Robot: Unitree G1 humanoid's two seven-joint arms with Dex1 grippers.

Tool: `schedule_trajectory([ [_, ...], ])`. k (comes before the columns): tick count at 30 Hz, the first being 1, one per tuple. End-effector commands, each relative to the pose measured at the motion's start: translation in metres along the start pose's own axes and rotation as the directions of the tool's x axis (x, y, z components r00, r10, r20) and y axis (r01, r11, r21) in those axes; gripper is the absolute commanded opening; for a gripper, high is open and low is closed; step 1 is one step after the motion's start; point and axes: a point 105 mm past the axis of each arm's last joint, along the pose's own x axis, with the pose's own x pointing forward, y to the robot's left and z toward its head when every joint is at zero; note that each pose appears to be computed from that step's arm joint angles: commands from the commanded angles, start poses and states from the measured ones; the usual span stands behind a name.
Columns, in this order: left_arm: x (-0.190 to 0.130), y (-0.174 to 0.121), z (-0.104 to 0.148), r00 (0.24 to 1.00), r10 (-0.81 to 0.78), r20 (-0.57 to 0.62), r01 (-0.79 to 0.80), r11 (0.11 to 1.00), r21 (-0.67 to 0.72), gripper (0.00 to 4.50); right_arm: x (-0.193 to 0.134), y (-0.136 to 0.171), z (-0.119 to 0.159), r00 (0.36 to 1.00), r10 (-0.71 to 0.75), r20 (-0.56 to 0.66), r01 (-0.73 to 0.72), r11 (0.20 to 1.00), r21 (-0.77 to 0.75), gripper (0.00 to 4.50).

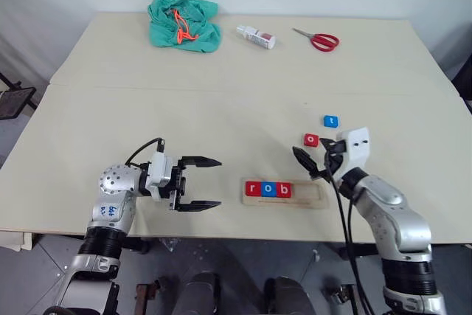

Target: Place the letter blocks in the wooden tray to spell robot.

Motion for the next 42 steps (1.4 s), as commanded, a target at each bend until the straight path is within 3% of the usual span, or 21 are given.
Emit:
schedule_trajectory([
  [1, -0.001, -0.002, 0.008, 1.000, 0.008, 0.006, -0.009, 0.999, 0.035, 4.50, 0.013, -0.003, 0.007, 0.996, -0.080, 0.036, 0.081, 0.995, -0.054, 4.48],
  [7, -0.001, -0.004, 0.009, 1.000, 0.020, 0.006, -0.020, 0.999, 0.034, 4.50, 0.023, -0.015, 0.012, 0.980, -0.181, 0.087, 0.187, 0.980, -0.067, 4.48],
  [25, -0.002, -0.006, 0.007, 0.999, 0.041, 0.003, -0.041, 0.999, 0.031, 4.50, 0.028, -0.013, -0.021, 0.943, -0.328, -0.056, 0.329, 0.944, 0.004, 4.48],
  [34, -0.002, -0.004, 0.006, 0.999, 0.040, 0.005, -0.040, 0.999, 0.031, 4.50, 0.022, -0.017, -0.016, 0.935, -0.354, -0.033, 0.354, 0.935, -0.014, 1.46],
  [42, -0.001, -0.003, 0.005, 1.000, 0.026, 0.009, -0.026, 0.999, 0.027, 4.50, -0.004, -0.025, 0.014, 0.949, -0.310, 0.051, 0.311, 0.950, -0.009, 1.45],
])
